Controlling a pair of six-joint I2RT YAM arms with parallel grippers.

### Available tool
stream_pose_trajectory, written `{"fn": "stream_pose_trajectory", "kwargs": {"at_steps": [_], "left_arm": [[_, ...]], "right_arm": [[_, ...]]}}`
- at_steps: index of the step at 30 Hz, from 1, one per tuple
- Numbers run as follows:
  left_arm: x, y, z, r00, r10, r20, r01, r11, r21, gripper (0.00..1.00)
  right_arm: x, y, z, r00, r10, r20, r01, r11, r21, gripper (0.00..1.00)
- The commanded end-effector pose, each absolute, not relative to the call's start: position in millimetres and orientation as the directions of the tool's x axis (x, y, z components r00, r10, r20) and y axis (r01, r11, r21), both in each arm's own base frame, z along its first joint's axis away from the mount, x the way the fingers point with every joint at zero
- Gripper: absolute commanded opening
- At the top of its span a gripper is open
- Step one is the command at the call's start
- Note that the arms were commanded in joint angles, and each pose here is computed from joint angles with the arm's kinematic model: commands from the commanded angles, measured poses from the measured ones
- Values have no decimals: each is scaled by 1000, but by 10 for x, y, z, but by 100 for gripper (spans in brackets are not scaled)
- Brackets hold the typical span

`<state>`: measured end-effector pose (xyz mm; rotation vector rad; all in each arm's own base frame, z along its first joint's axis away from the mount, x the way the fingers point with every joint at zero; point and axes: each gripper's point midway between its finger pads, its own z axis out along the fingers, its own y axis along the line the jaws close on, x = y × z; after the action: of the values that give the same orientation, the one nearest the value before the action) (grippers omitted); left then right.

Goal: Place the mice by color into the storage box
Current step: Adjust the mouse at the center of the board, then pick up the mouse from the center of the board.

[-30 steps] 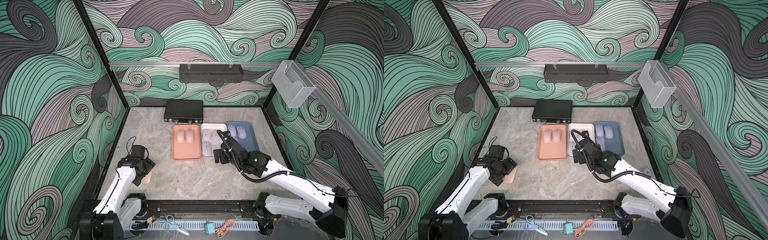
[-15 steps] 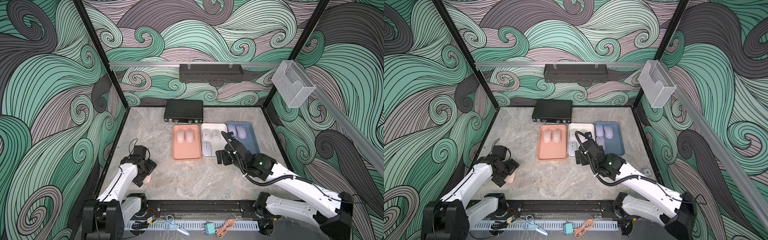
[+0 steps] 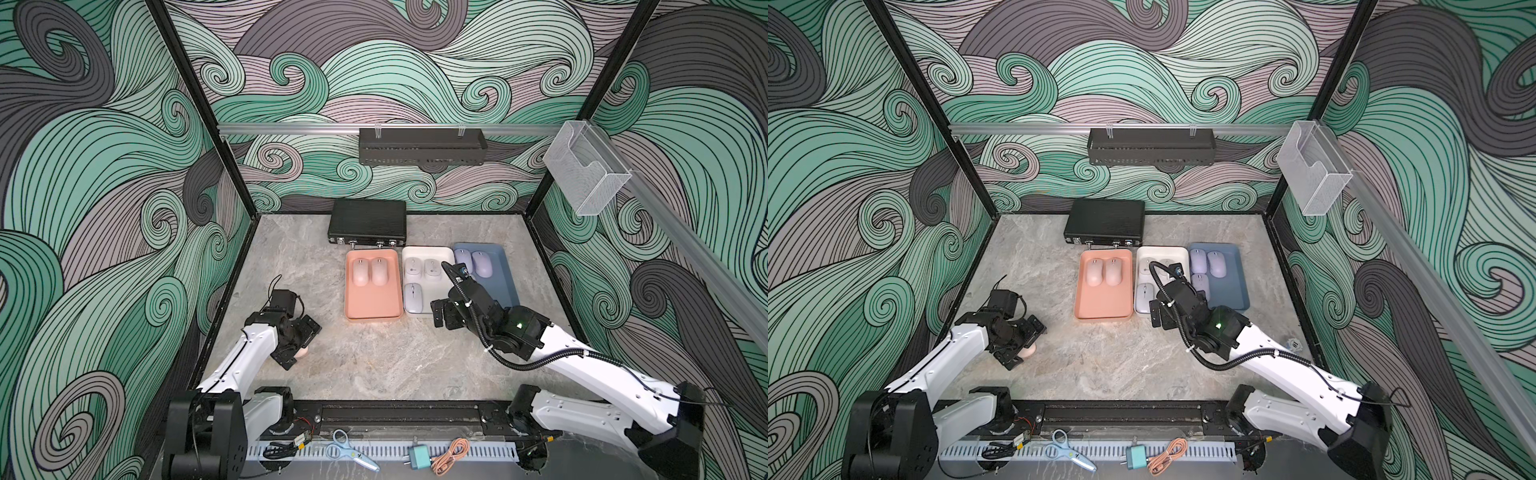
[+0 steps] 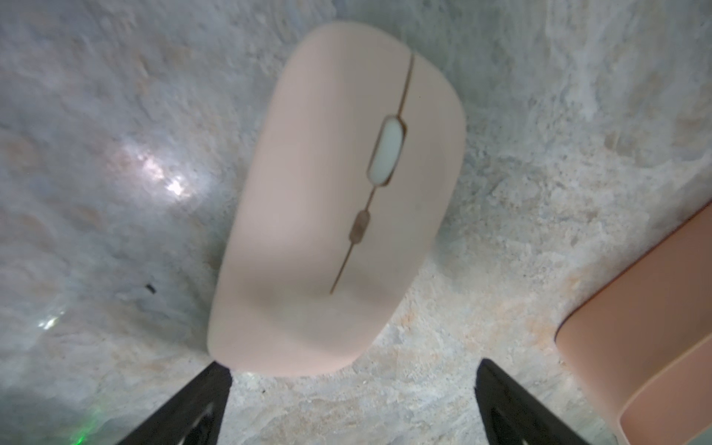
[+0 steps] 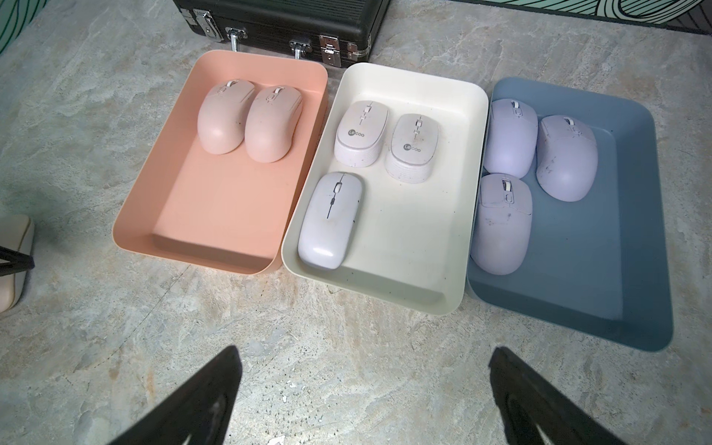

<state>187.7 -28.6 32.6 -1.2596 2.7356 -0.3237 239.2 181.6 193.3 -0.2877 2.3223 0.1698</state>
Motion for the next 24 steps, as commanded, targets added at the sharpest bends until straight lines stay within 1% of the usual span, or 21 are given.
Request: {"fn": "stream_pose_trajectory", "kwargs": {"at_steps": [1,2,4,7,11,14,18,20,24], "left_arm": [[1891,-118,448,-677,-732,-75,-720,680,-136,96],[1887,-81,468,-679,-730,-83,-721,684,-110,95],[1922,9,533,-690,-715,-116,-714,698,-54,89],[1969,162,574,-700,-695,-166,-708,705,31,86],[2123,157,499,-744,-647,-166,-662,748,51,84],[2156,101,372,-764,-631,-133,-642,764,61,84],[2209,81,312,-792,-587,-167,-605,792,85,84],[2216,34,269,-798,-580,-162,-595,801,65,83],[2181,81,236,-792,-585,-174,-606,788,106,74]], "right_arm": [[2426,1837,1950,-666,-153,-730,-262,964,37,100],[2430,1847,1946,-665,-153,-731,-264,964,39,100],[2436,1869,1932,-666,-153,-730,-270,962,45,100],[2446,1902,1921,-669,-152,-728,-276,960,53,100],[2442,1945,1911,-672,-152,-725,-289,955,67,100],[2441,1946,1910,-672,-155,-724,-292,954,66,100],[2439,1930,1935,-667,-154,-729,-295,953,68,100],[2437,1921,1958,-664,-150,-732,-295,953,73,100],[2430,1926,1968,-664,-145,-734,-298,951,82,100]]}}
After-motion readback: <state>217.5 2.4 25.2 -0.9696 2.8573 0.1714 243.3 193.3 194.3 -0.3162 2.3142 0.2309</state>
